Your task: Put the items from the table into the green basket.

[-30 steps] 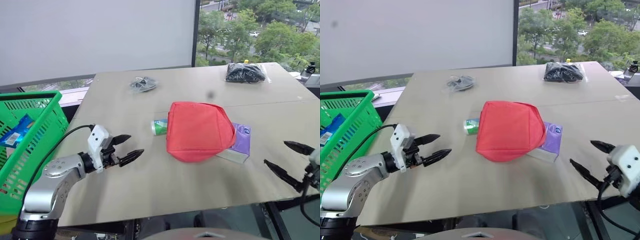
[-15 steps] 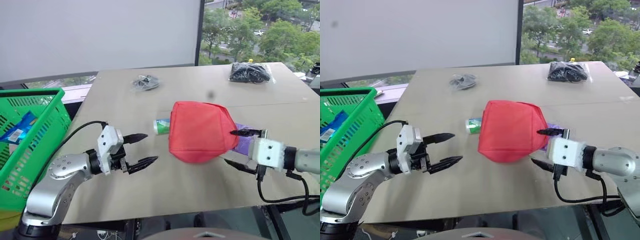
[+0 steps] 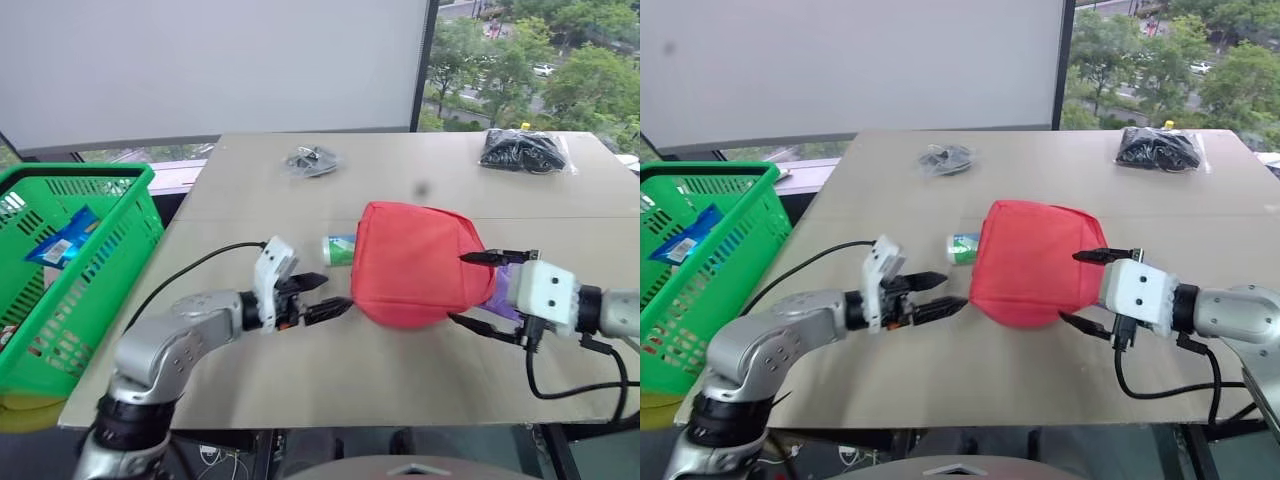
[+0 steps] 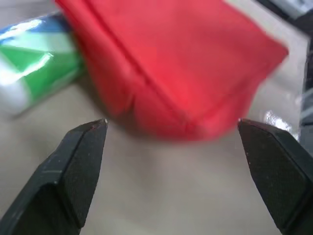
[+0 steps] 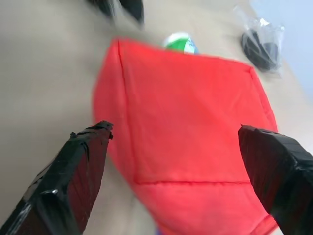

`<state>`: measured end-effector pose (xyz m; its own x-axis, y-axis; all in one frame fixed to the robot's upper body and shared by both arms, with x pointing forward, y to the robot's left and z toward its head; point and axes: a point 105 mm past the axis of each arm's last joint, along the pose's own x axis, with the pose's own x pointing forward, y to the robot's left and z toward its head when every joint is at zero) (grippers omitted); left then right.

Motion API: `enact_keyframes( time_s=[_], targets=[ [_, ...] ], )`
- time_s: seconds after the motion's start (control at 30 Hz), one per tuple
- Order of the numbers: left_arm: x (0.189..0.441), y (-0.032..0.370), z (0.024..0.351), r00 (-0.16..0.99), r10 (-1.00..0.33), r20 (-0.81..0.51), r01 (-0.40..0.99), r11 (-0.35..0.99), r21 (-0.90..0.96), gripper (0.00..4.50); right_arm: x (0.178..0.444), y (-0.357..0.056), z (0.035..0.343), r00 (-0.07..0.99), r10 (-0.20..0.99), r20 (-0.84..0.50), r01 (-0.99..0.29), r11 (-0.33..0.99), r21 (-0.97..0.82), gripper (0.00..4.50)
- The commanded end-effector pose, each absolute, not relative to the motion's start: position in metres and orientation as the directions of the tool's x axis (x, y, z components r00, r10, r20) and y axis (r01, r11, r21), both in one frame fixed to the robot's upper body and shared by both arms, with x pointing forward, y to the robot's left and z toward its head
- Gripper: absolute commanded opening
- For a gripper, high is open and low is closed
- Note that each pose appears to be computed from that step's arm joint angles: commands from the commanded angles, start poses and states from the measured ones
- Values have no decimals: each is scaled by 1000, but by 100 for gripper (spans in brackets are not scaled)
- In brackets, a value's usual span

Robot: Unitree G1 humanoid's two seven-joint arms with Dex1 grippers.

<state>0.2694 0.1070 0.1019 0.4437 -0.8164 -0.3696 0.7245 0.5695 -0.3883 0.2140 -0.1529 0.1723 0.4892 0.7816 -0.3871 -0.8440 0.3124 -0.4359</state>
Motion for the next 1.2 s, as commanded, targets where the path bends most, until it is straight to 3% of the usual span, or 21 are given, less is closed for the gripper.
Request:
enact_keyframes(
  time_s=[0.03, 0.33, 0.47, 0.6, 0.7, 0.83, 1.0, 1.13, 1.2],
  targets=[
    [283, 98, 97, 421, -812, -403, 661, 579, -477, 437, 195, -151, 192, 479, 806, -347, -854, 336, -399, 449],
    [308, 76, 77, 375, -819, -434, 633, 568, -526, 437, 178, -149, 193, 490, 807, -329, -862, 391, -323, 449],
    [308, 71, 72, 356, -827, -435, 652, 553, -518, 319, 178, -151, 191, 514, 794, -325, -848, 416, -327, 450],
    [306, 68, 85, 361, -867, -344, 700, 496, -514, 147, 180, -151, 190, 532, 788, -310, -838, 438, -325, 450],
    [303, 73, 109, 393, -894, -217, 801, 448, -397, 12, 182, -150, 189, 539, 787, -301, -833, 446, -326, 450],
    [293, 92, 146, 415, -909, -50, 865, 411, -286, 5, 188, -149, 195, 553, 796, -246, -820, 468, -330, 450],
    [314, 135, 189, 643, -755, 126, 757, 602, -255, 5, 200, -146, 199, 557, 805, -202, -807, 468, -361, 450],
    [356, 206, 201, 892, -423, 158, 450, 800, -397, 5, 215, -141, 205, 567, 812, -141, -781, 475, -406, 450],
    [368, 232, 197, 944, -309, 112, 327, 845, -424, 5, 221, -137, 206, 552, 824, -127, -785, 462, -413, 450]
  ],
)
